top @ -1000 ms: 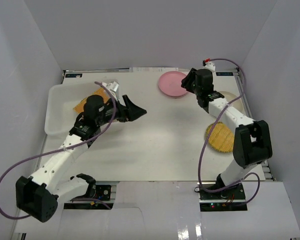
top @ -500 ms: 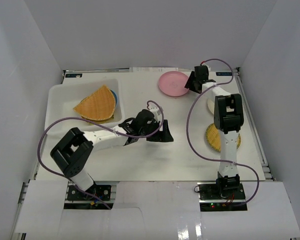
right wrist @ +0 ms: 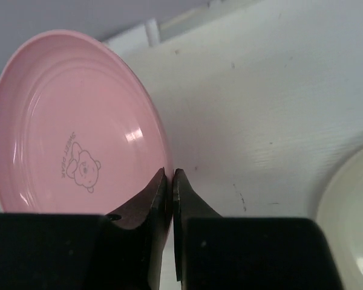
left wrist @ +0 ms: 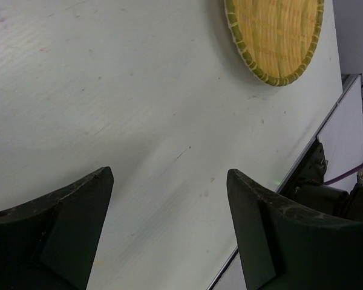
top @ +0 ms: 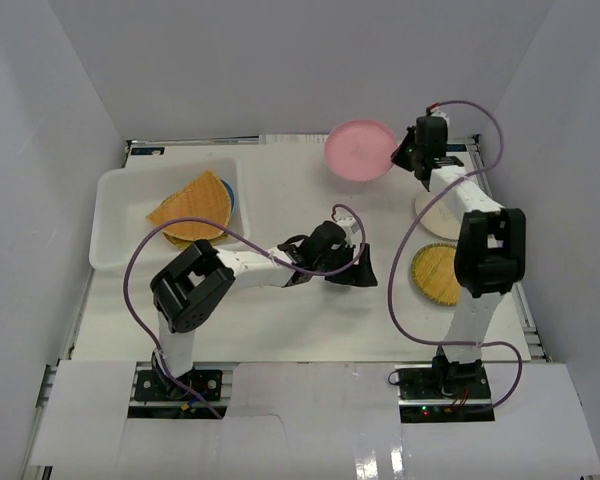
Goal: Place the plates into the plastic bin on the countertop
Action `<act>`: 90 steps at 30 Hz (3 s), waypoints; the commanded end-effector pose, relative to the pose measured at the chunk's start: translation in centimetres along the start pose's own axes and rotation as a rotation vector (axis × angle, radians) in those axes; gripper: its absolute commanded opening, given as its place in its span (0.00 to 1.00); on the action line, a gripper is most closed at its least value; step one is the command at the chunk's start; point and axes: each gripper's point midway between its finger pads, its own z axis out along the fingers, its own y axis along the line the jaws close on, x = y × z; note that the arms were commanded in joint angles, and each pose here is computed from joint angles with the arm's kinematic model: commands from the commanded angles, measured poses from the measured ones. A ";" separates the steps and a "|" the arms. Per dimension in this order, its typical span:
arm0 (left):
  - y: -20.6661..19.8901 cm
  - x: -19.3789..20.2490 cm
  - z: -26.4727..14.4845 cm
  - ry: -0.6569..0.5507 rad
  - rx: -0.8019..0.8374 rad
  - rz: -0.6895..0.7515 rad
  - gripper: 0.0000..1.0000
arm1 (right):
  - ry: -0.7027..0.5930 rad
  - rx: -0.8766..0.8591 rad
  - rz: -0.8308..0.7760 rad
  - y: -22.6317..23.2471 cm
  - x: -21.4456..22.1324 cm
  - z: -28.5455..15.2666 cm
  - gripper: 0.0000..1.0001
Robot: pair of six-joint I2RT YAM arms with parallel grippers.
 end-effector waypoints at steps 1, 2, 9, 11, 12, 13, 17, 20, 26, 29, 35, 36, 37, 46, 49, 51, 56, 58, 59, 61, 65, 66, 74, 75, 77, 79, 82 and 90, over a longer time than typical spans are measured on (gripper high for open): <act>-3.7 -1.0 1.5 -0.040 0.089 0.052 0.86 | -0.357 -0.159 0.025 3.9 -13.4 -11.7 0.08; -4.1 -1.1 2.5 -0.046 0.105 0.054 0.86 | -0.348 -0.155 0.031 3.3 -12.7 -12.6 0.08; -4.6 -1.0 8.3 -0.071 0.080 -0.021 0.85 | -0.403 -0.228 0.064 2.0 -11.3 -21.8 0.08; -4.3 -0.8 9.7 -0.069 0.038 -0.035 0.84 | -0.425 -0.269 0.058 2.6 -11.0 -24.3 0.08; -5.4 -1.8 10.2 -0.089 0.054 -0.040 0.82 | -0.426 -0.278 0.057 2.6 -10.7 -24.9 0.08; -4.7 -0.8 11.4 -0.069 0.040 -0.054 0.81 | -0.428 -0.291 0.060 2.6 -10.1 -25.8 0.08; -3.6 -0.1 13.9 -0.066 0.004 -0.126 0.69 | -0.409 -0.332 0.070 2.9 -8.6 -27.0 0.08; -2.3 0.3 15.5 -0.085 -0.037 -0.187 0.52 | -0.393 -0.363 0.077 3.1 -7.6 -27.5 0.08; -0.9 1.3 15.8 -0.095 -0.057 -0.253 0.00 | -0.400 -0.391 0.084 3.3 -7.0 -28.9 0.08; 0.1 1.3 13.1 -0.137 -0.086 -0.241 0.00 | -0.404 -0.409 0.086 3.6 -7.0 -29.6 0.08; -2.4 0.7 2.5 -0.178 -0.018 -0.139 0.00 | -0.421 -0.463 0.086 5.0 -8.0 -31.4 0.08; -2.3 0.6 -1.5 -0.210 -0.009 -0.143 0.00 | -0.438 -0.478 0.081 5.5 -8.7 -32.2 0.08; -2.0 0.2 -3.6 -0.239 -0.008 -0.150 0.00 | -0.444 -0.491 0.079 5.8 -9.1 -32.6 0.08; 0.4 -9.6 -26.9 -0.710 -0.084 -0.227 0.00 | -0.506 -0.652 0.114 9.9 -13.0 -36.6 0.08; 3.5 -12.6 -32.1 -0.849 -0.269 -0.229 0.00 | -0.485 -0.702 0.122 11.6 -13.2 -36.7 0.08; 6.5 -14.0 -35.2 -0.953 -0.385 -0.259 0.00 | -0.460 -0.728 0.115 13.2 -12.7 -36.2 0.08; 13.2 -15.9 -38.3 -0.999 -0.579 -0.329 0.00 | -0.360 -0.774 0.045 19.0 -9.3 -34.1 0.08; 17.8 -15.1 -38.5 -0.968 -0.625 -0.427 0.00 | -0.337 -0.782 0.022 20.5 -8.3 -33.4 0.08; 19.1 -14.8 -38.5 -0.963 -0.620 -0.460 0.00 | -0.307 -0.802 0.005 22.4 -7.2 -32.8 0.08; 22.4 -14.5 -40.3 -1.018 -0.635 -0.530 0.00 | -0.288 -0.793 -0.033 24.0 -6.3 -31.8 0.08; 27.0 -13.0 -39.5 -0.984 -0.657 -0.641 0.00 | -0.151 -0.841 -0.113 30.1 -1.2 -28.3 0.08; 27.8 -12.7 -39.1 -0.965 -0.673 -0.660 0.00 | -0.179 -0.850 -0.119 31.6 -1.7 -28.7 0.08; 28.1 -11.5 -38.9 -0.914 -0.702 -0.653 0.85 | -0.038 -0.751 -0.228 38.0 6.9 -18.4 0.08; 27.6 -11.6 -39.7 -0.946 -0.710 -0.637 0.94 | -0.022 -0.744 -0.226 38.1 7.7 -17.6 0.08; 26.2 -12.1 -42.8 -1.056 -0.768 -0.592 0.98 | 0.001 -0.737 -0.219 38.6 9.7 -16.0 0.08; 25.2 -12.5 -44.9 -1.119 -0.802 -0.577 0.98 | 0.023 -0.726 -0.208 38.8 11.2 -14.6 0.08; 23.5 -12.5 -47.6 -1.218 -0.832 -0.557 0.98 | 0.044 -0.703 -0.218 39.1 12.9 -13.0 0.08; 21.4 -14.9 -48.8 -1.227 -0.831 -0.443 0.98 | 0.067 -0.681 -0.277 40.6 17.6 -11.2 0.08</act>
